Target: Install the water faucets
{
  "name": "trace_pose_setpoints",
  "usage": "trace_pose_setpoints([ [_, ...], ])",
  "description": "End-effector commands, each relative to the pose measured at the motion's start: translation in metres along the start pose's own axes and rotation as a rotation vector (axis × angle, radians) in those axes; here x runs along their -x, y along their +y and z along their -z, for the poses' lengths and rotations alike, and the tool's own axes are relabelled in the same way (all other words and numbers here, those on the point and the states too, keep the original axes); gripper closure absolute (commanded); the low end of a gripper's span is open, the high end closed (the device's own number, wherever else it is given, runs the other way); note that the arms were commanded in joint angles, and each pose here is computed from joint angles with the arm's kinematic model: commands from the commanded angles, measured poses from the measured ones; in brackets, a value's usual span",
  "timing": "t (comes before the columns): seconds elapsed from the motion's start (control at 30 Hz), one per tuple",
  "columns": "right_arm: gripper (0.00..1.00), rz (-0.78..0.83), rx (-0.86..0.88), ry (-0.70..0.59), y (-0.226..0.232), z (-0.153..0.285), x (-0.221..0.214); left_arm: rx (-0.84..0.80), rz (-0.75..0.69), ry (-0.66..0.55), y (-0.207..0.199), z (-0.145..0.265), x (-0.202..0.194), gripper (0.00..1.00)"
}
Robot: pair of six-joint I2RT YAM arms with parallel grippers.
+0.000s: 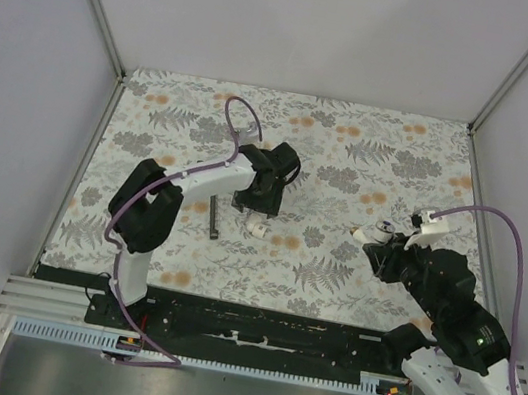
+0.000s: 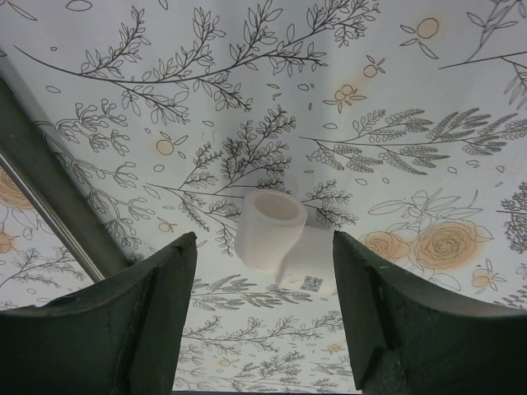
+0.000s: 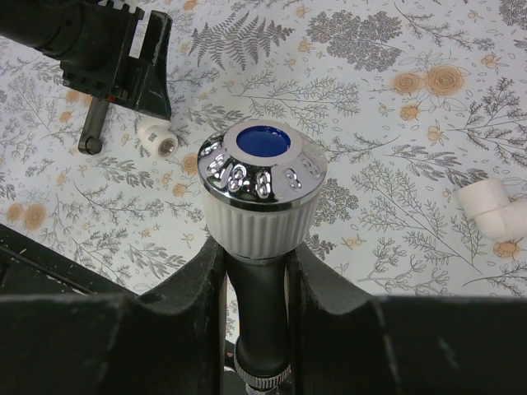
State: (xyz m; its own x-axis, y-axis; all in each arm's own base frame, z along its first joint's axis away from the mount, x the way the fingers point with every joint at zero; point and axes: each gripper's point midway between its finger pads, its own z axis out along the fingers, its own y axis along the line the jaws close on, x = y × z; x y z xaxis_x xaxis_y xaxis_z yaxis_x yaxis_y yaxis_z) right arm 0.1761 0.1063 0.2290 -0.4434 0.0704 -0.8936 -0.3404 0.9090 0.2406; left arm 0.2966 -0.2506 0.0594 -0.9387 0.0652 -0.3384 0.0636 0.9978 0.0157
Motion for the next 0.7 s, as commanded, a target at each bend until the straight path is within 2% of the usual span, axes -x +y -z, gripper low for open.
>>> trace_pose_setpoints([
  [0.0, 1.0, -0.009, 0.029, -0.031, 0.007, 0.002, 0.013, 0.014, -0.091, 0.034, 0.002, -0.001, 0.008, 0.28],
  [0.37, 1.0, -0.002, -0.006, -0.032, 0.001, -0.001, 0.014, 0.027, -0.121, 0.126, 0.001, -0.023, -0.009, 0.38],
  [0.57, 1.0, 0.0, -0.019, -0.034, -0.001, -0.001, 0.012, 0.0, -0.107, 0.177, -0.004, -0.032, -0.022, 0.39],
  [0.67, 1.0, -0.002, -0.022, -0.034, -0.002, -0.001, 0.012, -0.032, -0.094, 0.194, -0.009, -0.035, -0.028, 0.46],
])
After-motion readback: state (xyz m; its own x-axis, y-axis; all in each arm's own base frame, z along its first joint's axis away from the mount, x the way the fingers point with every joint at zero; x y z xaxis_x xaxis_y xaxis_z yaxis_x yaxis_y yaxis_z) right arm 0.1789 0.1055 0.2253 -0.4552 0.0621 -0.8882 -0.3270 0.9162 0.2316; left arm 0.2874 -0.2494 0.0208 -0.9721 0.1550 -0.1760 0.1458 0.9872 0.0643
